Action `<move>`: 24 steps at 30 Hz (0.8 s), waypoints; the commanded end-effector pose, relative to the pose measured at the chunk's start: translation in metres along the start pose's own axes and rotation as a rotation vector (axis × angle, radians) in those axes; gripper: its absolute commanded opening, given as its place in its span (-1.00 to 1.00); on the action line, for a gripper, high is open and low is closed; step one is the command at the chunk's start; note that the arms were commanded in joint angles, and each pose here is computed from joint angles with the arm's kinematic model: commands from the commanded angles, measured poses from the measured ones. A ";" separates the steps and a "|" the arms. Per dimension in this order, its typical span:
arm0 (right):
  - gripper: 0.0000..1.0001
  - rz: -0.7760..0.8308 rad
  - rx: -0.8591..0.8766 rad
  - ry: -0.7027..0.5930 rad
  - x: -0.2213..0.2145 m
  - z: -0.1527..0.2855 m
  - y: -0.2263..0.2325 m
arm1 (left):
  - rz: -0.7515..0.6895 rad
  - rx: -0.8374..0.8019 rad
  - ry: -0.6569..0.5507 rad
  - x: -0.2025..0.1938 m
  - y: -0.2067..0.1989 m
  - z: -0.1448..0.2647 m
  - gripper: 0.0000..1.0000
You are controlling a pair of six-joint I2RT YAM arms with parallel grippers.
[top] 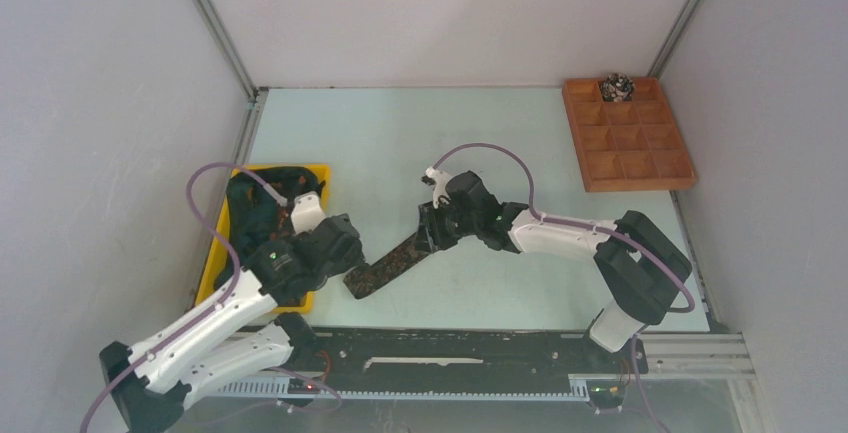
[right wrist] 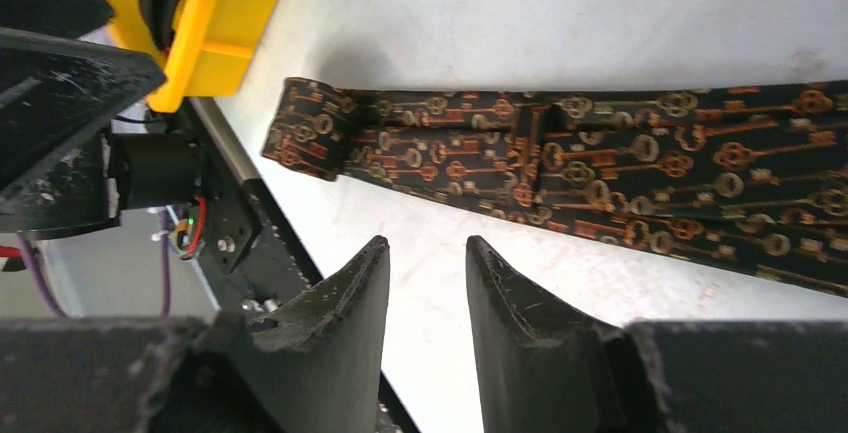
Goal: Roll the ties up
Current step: Roll the tie at the center of the board.
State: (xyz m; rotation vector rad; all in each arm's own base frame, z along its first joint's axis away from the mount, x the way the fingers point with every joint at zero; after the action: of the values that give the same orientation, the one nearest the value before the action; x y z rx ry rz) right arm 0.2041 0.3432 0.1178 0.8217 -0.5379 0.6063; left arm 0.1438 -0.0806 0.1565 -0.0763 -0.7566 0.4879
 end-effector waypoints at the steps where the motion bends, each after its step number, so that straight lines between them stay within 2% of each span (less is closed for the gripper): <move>1: -0.26 -0.015 0.077 -0.026 0.022 -0.011 0.032 | 0.104 -0.156 -0.003 -0.001 -0.010 0.005 0.97; 5: -0.35 -0.018 0.123 0.009 0.025 -0.026 0.051 | 0.154 -0.197 0.026 -0.012 -0.001 0.008 0.85; 13: -0.45 -0.036 0.196 0.091 0.020 -0.058 0.074 | 0.156 -0.205 0.096 -0.030 0.005 0.004 0.70; 24: -0.56 -0.065 0.234 0.171 0.000 -0.089 0.077 | 0.158 -0.223 0.120 -0.036 0.006 0.006 0.64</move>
State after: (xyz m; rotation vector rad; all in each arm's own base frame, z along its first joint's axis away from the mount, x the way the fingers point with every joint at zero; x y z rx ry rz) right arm 0.1695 0.4444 0.0979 0.9483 -0.2877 0.6739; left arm 0.1157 -0.0898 0.1361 -0.3454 -0.6907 0.5288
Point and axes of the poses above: each gripper's point midway between its finger pads, its own z axis back along the fingers, its own y axis along the line the jaws close on, x = y × z, the point moved 4 cm from there along z, back along the fingers, and after that the axes turned 8 degrees about z, right-handed, at the moved point
